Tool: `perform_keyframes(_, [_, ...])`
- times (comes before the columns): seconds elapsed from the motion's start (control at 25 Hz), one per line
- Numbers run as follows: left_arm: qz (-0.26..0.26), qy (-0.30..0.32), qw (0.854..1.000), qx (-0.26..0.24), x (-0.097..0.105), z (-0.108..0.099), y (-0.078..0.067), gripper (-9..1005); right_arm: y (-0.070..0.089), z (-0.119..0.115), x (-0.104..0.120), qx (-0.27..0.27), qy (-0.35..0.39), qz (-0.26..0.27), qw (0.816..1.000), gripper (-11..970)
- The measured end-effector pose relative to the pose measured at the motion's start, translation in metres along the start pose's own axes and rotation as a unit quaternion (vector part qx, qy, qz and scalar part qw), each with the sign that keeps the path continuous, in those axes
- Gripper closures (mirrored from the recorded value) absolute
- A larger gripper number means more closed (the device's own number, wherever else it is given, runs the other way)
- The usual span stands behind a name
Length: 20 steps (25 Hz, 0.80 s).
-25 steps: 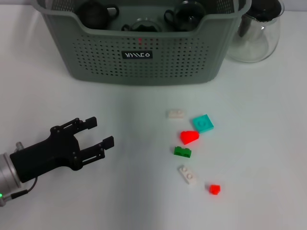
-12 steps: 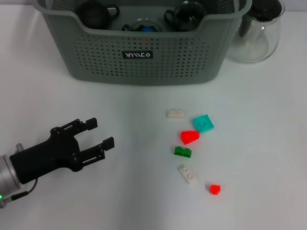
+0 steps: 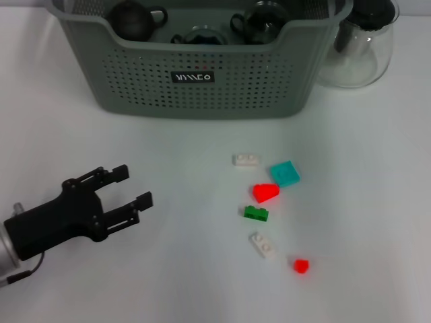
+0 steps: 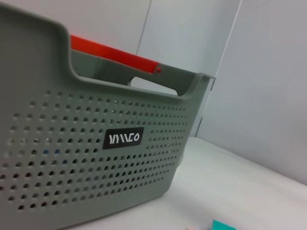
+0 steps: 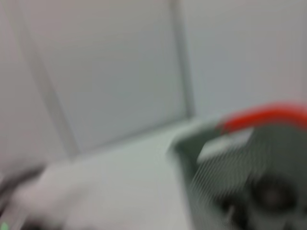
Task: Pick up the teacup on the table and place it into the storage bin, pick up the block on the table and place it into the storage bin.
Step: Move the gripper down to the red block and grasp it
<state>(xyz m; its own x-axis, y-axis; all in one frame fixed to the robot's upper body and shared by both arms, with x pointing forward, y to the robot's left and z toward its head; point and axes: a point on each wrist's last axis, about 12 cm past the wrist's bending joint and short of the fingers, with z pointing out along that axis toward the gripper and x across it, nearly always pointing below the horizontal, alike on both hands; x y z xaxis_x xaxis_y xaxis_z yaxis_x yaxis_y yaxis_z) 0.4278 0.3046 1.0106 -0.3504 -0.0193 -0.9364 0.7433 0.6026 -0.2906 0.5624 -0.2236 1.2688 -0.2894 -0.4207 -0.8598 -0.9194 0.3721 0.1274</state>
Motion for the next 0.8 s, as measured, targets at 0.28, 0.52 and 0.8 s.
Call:
perform_keyframes(0.28, [0.009,-0.002,1.000,-0.004,-0.003,-0.009,0.003,235,0.025,0.000,0.053,-0.030,0.169,-0.021,0.985,218])
perform_keyframes(0.52, [0.008,-0.011,1.000,0.003,-0.005,-0.008,0.001,235,0.037,0.054,0.054,-0.063,0.301,-0.050,0.950,224])
perform_keyframes(0.8, [0.004,-0.012,1.000,0.002,-0.004,-0.008,0.000,235,0.051,0.104,0.056,-0.107,0.378,-0.093,0.915,265])
